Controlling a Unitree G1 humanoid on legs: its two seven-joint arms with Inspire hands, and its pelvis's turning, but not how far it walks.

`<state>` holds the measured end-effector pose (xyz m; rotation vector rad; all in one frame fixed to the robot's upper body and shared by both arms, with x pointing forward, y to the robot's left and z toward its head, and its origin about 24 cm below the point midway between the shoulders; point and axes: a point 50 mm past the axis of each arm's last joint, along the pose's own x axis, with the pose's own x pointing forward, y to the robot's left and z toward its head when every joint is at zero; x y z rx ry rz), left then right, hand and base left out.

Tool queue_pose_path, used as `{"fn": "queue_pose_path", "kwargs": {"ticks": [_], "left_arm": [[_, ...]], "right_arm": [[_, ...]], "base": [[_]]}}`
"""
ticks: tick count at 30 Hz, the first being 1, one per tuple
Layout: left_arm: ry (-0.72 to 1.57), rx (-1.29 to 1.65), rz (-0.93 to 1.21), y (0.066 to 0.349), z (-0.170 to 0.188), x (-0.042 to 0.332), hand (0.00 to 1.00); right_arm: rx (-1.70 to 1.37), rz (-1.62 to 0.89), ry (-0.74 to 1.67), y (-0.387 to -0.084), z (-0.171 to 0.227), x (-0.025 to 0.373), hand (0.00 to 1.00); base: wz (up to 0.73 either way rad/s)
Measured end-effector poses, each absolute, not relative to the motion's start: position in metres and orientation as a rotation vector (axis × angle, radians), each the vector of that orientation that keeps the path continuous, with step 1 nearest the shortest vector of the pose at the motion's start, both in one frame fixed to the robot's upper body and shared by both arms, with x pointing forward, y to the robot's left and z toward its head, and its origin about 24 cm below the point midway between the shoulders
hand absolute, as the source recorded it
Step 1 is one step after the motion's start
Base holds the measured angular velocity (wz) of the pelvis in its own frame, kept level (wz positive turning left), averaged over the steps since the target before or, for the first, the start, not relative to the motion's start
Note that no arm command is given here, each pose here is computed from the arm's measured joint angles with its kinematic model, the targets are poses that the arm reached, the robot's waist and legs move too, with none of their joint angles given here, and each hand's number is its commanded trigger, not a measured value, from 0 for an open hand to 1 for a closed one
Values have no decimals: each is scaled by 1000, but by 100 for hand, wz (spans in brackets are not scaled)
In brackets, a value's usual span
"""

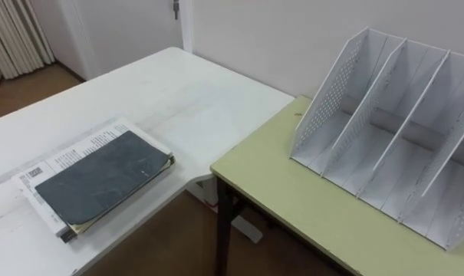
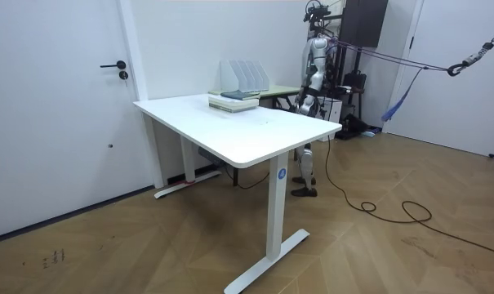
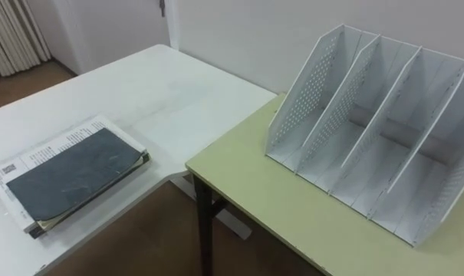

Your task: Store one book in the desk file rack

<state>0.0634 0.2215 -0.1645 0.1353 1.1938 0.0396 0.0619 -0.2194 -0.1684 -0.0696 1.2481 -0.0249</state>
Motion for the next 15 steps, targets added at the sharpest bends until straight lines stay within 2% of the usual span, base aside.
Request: {"fn": "queue_pose_path", "kwargs": {"ticks": [15], "left_arm": [[1124, 385, -189, 207, -161, 91, 0]], "right_arm": [[-94, -7, 1230, -218, -168, 68, 0]], "base": [[2]]}}
